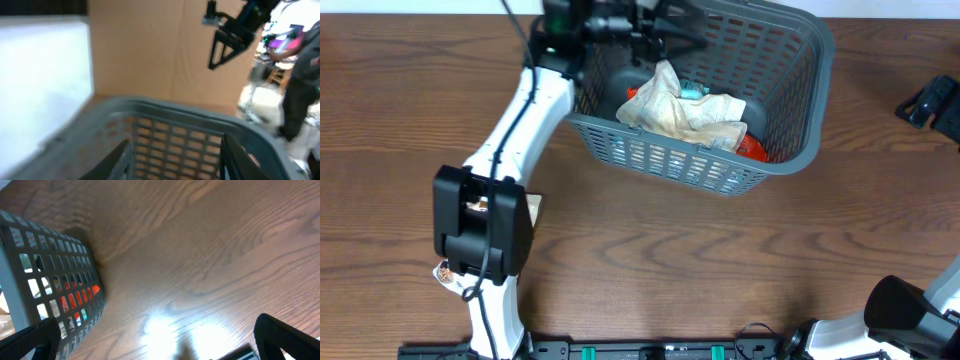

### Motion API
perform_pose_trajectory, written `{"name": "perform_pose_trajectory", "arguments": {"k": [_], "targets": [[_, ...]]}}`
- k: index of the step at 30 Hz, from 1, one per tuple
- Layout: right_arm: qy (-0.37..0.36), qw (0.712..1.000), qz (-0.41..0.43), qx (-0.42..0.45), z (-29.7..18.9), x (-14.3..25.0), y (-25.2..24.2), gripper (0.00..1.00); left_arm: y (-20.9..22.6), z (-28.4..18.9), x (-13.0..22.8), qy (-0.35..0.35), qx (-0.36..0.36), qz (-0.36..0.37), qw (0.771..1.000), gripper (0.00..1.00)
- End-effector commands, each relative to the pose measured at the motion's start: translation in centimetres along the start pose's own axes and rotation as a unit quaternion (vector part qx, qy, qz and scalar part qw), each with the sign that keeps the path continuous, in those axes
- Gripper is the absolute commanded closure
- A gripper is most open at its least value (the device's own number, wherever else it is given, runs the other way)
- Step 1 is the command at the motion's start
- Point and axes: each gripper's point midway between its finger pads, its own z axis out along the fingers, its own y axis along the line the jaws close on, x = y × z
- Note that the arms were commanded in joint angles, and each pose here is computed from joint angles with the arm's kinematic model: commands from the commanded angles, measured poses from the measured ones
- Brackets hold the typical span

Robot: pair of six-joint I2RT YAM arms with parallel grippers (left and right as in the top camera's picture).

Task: Pack container
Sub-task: 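Release the pouch and withdraw the left gripper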

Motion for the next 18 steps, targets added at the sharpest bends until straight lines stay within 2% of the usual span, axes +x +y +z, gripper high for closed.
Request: {"name": "perform_pose_trajectory", "arguments": {"k": [1, 4, 6, 8, 10, 12, 14, 16, 18], "targets": [[0.003, 1.000, -0.009, -0.004, 0.0, 0.2, 0.3, 0.01, -0.4, -4.2, -6.6, -0.036, -0.047, 0.000, 0.998, 0.62], [0.003, 1.000, -0.009, -0.004, 0.0, 0.2, 0.3, 0.01, 0.2, -8.0, -9.6, -0.054, -0.103, 0.028, 0.993, 0.67], [0.003, 1.000, -0.009, -0.004, 0.0, 0.2, 0.3, 0.01, 1.8, -11.9, -11.5, -0.074, -0.176, 0.031, 0.981, 0.73], [0.003, 1.000, -0.009, -0.004, 0.0, 0.2, 0.3, 0.01, 3.9, -16.1, -12.4, -0.089, -0.261, 0.016, 0.961, 0.77], [0.003, 1.000, -0.009, -0.005, 0.0, 0.2, 0.3, 0.01, 6.5, -21.5, -11.7, -0.088, -0.370, -0.019, 0.925, 0.79], [0.004, 1.000, -0.009, -0.009, 0.0, 0.2, 0.5, 0.01, 8.4, -26.8, -9.2, -0.054, -0.484, -0.052, 0.872, 0.79], [0.005, 1.000, -0.009, -0.017, 0.0, 0.3, 0.8, 0.01, 9.0, -31.7, -5.3, 0.015, -0.588, -0.087, 0.804, 0.78], [0.005, 1.000, -0.008, -0.017, 0.0, 0.3, 0.8, 0.01, 8.1, -35.6, -1.1, 0.098, -0.660, -0.127, 0.734, 0.73], [0.005, 1.000, -0.009, -0.017, 0.0, 0.3, 0.8, 0.01, 6.2, -38.1, 2.7, 0.173, -0.699, -0.173, 0.672, 0.68]]}}
